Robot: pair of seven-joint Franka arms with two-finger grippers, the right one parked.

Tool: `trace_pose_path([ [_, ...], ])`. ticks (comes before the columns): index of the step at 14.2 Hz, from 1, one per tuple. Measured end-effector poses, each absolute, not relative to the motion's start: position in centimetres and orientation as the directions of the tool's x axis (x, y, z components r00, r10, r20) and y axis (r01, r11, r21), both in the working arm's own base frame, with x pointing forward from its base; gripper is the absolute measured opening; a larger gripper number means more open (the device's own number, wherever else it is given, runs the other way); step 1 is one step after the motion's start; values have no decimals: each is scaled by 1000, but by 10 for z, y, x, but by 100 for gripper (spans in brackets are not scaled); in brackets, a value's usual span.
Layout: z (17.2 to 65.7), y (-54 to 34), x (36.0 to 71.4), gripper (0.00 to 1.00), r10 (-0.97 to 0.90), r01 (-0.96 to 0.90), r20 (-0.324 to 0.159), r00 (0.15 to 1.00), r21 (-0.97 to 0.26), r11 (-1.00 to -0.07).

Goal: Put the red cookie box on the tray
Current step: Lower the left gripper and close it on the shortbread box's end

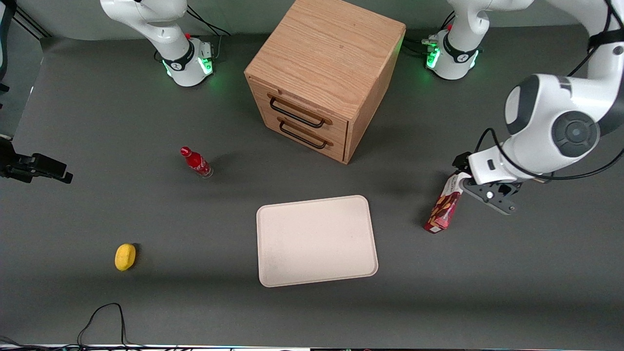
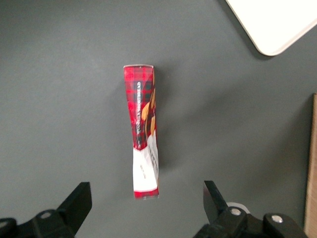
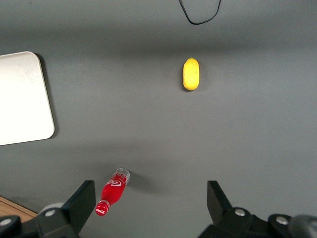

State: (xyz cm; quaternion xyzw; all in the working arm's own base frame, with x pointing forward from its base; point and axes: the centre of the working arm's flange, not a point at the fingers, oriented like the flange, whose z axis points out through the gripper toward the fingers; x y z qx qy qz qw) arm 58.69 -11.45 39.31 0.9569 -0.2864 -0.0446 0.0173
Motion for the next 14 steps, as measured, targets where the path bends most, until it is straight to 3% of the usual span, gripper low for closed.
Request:
trace_pose_path([
  [7,292,-112,587,100,-550,-549,-57,833,37,-835],
  [14,253,-111,587,100,-530,-529,-38,847,25,-848],
])
